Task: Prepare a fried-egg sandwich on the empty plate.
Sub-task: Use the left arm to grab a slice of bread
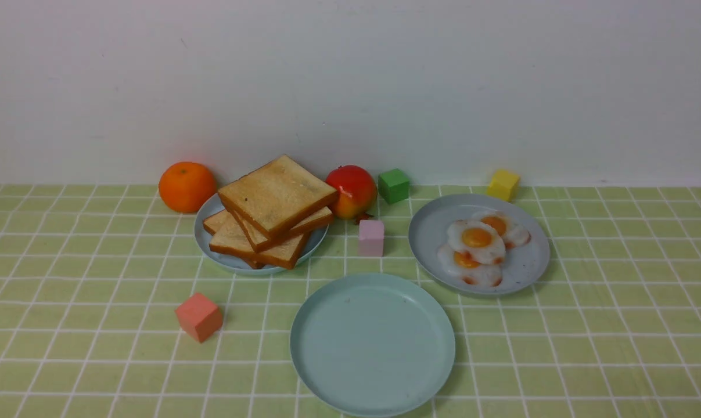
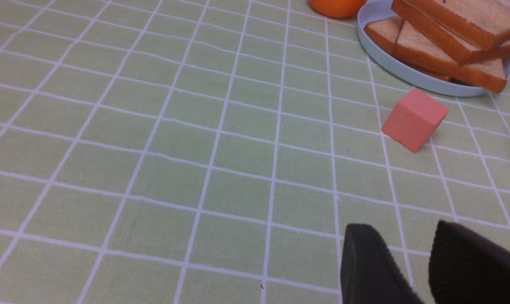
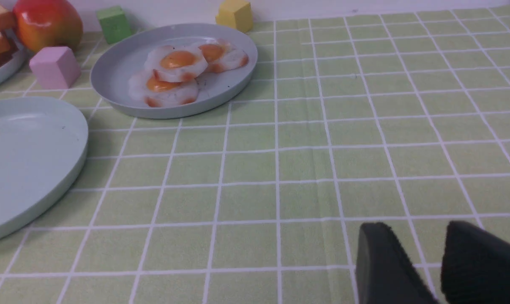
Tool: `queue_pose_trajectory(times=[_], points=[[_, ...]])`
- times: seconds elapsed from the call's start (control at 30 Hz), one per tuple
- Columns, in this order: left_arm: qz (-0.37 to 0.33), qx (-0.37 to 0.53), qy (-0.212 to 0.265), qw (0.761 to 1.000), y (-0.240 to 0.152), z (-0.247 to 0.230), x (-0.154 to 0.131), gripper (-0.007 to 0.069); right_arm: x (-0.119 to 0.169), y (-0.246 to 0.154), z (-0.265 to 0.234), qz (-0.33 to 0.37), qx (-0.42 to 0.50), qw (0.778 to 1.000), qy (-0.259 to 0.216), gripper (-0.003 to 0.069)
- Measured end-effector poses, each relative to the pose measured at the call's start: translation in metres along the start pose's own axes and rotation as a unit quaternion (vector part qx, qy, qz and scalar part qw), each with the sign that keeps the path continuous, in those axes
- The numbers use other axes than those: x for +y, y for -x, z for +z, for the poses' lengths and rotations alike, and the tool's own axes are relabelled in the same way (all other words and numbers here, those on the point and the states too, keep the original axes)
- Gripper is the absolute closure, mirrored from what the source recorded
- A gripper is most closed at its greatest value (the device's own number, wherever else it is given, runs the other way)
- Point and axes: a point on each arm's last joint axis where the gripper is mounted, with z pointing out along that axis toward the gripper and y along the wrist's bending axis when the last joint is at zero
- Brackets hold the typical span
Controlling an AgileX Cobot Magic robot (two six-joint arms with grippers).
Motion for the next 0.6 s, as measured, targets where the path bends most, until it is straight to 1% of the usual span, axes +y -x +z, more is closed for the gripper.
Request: queue_pose_trajectory(times=[0.6], points=[[-0.001,-0.004,-0.001,1.0,0.0006,0.0001,-0.0002,0.0387,0.0,0.0,0.0,0.0,0.0,1.0,0.0,0.0418]])
